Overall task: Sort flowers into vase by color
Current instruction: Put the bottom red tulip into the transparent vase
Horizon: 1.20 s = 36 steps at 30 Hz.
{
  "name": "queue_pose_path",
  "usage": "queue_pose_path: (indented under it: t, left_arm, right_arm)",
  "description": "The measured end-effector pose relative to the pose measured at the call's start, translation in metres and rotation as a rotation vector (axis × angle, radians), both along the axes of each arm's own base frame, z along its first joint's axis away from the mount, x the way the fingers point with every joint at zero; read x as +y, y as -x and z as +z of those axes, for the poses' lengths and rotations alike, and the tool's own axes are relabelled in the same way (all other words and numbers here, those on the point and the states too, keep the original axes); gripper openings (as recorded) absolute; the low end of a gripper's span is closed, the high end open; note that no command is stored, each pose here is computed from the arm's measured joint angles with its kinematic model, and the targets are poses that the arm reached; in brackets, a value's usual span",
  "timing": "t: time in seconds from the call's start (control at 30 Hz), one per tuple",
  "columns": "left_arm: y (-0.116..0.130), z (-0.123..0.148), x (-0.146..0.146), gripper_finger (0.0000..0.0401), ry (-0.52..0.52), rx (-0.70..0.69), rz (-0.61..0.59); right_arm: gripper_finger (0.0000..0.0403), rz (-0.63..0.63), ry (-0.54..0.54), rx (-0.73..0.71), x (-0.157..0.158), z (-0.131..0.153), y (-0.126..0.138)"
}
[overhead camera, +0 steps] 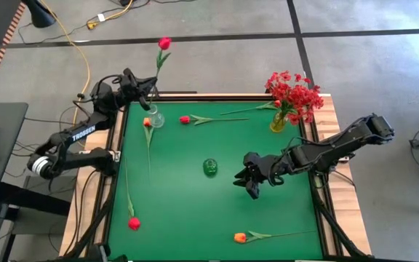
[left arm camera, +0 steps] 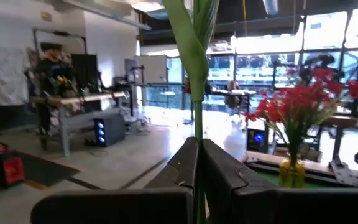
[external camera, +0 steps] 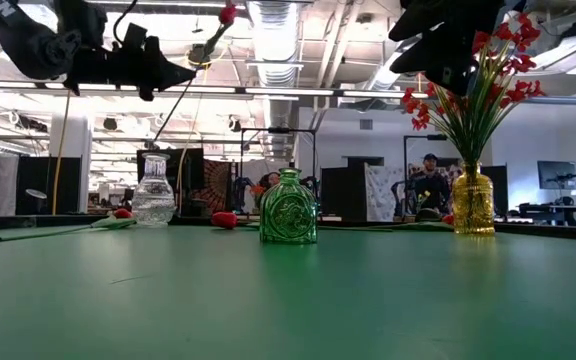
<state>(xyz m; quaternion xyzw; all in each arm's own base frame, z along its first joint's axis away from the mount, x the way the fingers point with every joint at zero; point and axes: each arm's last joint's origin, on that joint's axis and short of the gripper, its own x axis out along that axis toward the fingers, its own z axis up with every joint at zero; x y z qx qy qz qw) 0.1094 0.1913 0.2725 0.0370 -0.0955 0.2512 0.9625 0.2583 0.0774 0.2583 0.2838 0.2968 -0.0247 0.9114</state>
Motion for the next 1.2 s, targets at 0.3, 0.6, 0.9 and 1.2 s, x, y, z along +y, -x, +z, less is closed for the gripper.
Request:
queue_pose_path:
  t: [0.3,0.6,0.9,1.2]
  left_arm:
    - [-0.002,-0.005,0.003,0.0,0.024,0.017,-0.02]
    - [0.006,-0.031,-0.007,0.0,0.036,-0.023,0.006]
    - [0.009,-0.037,-0.012,0.0,-0.015,-0.033,0.032]
    - [0.009,-0.049,-0.01,0.0,0.029,0.06,0.052]
  right_arm:
    - [0.0175,0.0,0.0,0.0,0.0,0.0,0.0]
    - [0.0175,0.001,-0.001,0.0,0.0,0.0,0.0]
    - [0.0175,-0.006,-0.016,0.001,0.0,0.0,0.0]
    - [0.0175,-0.006,-0.09,0.014,0.0,0.0,-0.001]
